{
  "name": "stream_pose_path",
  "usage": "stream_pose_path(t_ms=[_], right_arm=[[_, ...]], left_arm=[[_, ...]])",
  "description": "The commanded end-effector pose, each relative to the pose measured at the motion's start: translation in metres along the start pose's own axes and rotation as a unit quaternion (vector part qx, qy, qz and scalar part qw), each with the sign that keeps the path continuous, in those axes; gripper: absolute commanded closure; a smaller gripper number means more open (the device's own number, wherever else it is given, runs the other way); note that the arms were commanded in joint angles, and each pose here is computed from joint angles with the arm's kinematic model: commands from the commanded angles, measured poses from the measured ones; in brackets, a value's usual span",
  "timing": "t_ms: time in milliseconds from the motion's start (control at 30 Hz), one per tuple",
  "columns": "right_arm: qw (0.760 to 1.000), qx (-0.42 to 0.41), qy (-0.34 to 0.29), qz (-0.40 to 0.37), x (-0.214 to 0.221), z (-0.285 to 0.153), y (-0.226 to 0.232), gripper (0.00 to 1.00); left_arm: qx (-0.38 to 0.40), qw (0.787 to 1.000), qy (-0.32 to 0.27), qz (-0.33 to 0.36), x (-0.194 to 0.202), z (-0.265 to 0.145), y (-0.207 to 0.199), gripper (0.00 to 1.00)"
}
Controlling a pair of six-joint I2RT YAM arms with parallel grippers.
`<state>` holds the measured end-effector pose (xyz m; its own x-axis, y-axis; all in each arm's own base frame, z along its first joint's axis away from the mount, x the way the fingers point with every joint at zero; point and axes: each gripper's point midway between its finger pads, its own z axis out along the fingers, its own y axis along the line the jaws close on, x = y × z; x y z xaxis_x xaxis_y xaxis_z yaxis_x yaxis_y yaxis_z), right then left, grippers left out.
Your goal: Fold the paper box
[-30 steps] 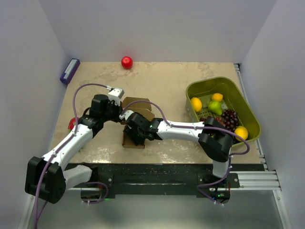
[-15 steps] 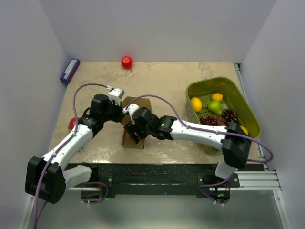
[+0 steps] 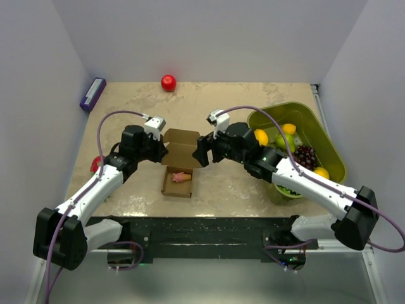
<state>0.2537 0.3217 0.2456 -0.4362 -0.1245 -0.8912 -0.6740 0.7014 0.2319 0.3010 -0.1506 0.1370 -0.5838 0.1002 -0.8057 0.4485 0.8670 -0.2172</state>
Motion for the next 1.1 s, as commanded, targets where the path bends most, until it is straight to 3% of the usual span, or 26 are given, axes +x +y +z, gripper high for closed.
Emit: stream_pose_path(t_ms=[0, 300, 467, 767, 933, 1067], right_arm=[[0.999, -0.023, 0.005, 0.04, 0.014, 0.014, -0.014, 0.19], [0.997, 0.008, 0.043, 0.059, 0.059, 0.046, -0.033, 0.24], [0.998, 0.033, 0.022, 0.055, 0.052, 0.049, -0.043, 0.25], [0.997, 0.038, 0.038, 0.052, 0.06, 0.059, -0.046, 0.28], [0.997, 0.027, 0.036, 0.058, 0.06, 0.058, -0.041, 0.42], [0.997, 0.015, 0.035, 0.062, 0.06, 0.058, -0.036, 0.71]], left_arm=[[0.028, 0.999, -0.023, 0.016, -0.014, 0.001, -0.01, 1.0], [0.037, 0.999, -0.026, 0.017, -0.014, 0.0, -0.014, 1.0], [0.037, 0.999, -0.026, 0.018, -0.015, 0.0, -0.014, 1.0], [0.037, 0.999, -0.027, 0.018, -0.015, 0.0, -0.014, 1.0], [0.037, 0.999, -0.027, 0.018, -0.015, 0.001, -0.014, 1.0], [0.038, 0.999, -0.026, 0.017, -0.014, 0.001, -0.014, 1.0]])
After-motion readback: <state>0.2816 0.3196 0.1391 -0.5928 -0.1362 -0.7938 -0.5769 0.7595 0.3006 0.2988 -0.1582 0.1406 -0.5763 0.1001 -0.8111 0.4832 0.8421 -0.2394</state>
